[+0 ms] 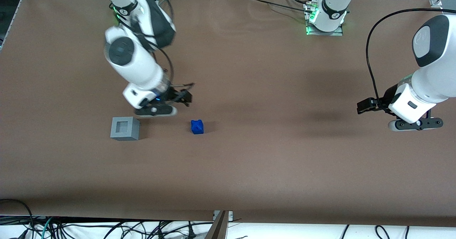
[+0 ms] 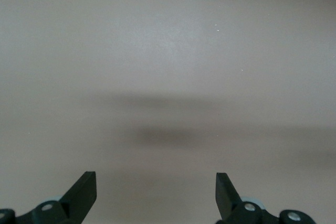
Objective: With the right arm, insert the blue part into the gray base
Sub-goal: 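Move the open right gripper over the blue part and lower it, then close the right gripper on the blue part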
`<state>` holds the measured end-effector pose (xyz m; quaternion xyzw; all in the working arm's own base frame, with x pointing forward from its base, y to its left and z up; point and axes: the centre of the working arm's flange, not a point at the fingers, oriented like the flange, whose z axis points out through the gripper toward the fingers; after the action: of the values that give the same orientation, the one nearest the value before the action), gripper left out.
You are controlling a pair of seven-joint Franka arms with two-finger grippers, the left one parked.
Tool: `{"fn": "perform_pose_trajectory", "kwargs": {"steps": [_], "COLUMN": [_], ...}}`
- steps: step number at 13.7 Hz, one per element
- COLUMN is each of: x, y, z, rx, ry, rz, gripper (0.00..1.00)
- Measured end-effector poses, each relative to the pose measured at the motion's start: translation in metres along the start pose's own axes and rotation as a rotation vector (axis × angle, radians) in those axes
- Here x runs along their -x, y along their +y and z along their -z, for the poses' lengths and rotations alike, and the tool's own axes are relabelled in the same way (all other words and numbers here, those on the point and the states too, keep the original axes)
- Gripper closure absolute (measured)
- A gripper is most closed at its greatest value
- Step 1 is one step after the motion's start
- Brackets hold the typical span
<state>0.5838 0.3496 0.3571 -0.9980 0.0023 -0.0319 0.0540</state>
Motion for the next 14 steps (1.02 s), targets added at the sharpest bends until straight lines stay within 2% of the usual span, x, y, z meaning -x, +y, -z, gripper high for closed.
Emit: {"fn": "perform_pose_trajectory", "kwargs": {"steps": [3, 5, 11, 12, 13, 14], "x": [0.005, -0.002, -0.014, -0.014, -0.014, -0.015], "y": [-0.016, -0.013, -0.014, -0.013, -0.013, -0.013], "z": [-0.078, -0.096, -0.128, -0.135, -0.139, -0.140], "rx": [0.036, 0.044, 0.026, 0.025, 0.025, 0.027], "ry": [0.015, 0.013, 0.034, 0.035, 0.035, 0.038], "rz": [0.009, 0.005, -0.018, -0.018, -0.017, -0.011], "gripper": [0.00, 0.01, 0.02, 0.09, 0.09, 0.19]}}
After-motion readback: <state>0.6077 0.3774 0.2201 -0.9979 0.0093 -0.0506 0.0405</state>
